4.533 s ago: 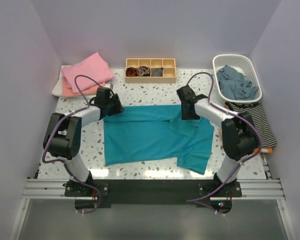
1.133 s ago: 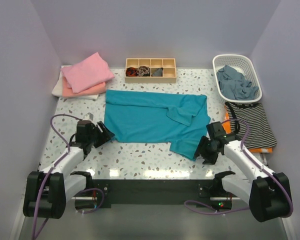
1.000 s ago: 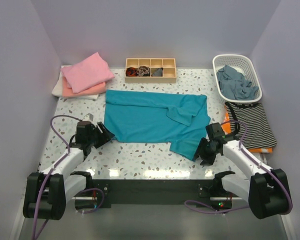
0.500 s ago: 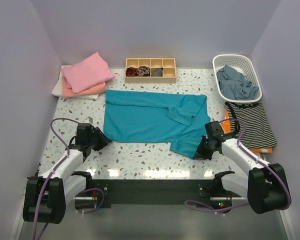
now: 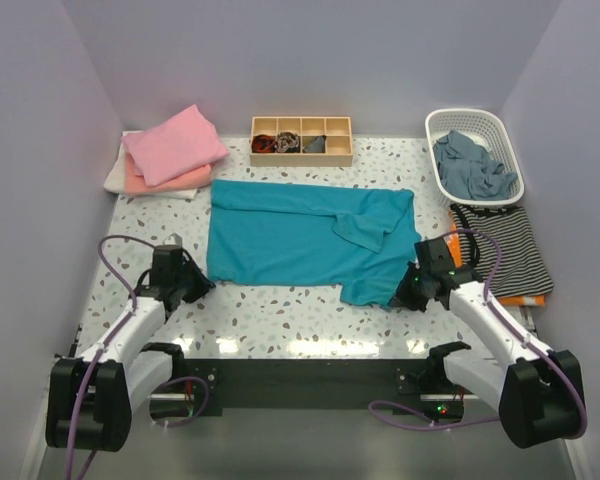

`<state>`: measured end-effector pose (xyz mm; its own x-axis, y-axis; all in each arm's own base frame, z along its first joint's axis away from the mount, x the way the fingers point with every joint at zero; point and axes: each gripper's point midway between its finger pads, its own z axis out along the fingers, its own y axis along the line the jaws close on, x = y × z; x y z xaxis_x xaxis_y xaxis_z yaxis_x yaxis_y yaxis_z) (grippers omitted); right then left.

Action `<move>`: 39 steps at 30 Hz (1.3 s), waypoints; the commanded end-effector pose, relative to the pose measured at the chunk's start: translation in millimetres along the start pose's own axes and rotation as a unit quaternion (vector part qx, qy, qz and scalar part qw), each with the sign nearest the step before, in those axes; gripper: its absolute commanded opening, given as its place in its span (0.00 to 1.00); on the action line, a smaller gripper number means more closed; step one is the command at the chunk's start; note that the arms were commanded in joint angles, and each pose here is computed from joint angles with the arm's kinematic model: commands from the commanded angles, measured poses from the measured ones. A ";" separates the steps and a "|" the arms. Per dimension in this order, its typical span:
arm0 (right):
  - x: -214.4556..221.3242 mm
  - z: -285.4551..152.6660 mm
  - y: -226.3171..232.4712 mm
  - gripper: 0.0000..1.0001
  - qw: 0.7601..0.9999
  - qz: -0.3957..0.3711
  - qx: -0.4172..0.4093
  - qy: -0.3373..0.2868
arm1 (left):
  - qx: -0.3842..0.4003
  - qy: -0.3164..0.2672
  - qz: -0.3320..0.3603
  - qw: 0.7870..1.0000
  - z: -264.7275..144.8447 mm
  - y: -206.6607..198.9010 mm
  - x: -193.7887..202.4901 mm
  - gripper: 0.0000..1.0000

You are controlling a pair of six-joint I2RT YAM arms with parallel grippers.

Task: Fold and stack the t-shirts
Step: Fold the tshirt

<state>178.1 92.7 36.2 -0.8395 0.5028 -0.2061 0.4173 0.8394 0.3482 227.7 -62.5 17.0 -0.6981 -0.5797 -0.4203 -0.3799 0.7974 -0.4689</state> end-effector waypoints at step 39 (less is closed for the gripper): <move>-34.3 -24.8 23.1 0.00 0.998 -0.033 -0.017 -0.057 | -0.031 -0.076 0.031 0.996 5.9 -0.4 -45.0 0.00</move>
<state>192.9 92.6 52.8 -0.8408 0.4762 -0.2574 0.3760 0.8558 0.3553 249.4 -41.2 14.1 -0.6464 -0.5610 -0.5171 -0.4021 0.8265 -0.3940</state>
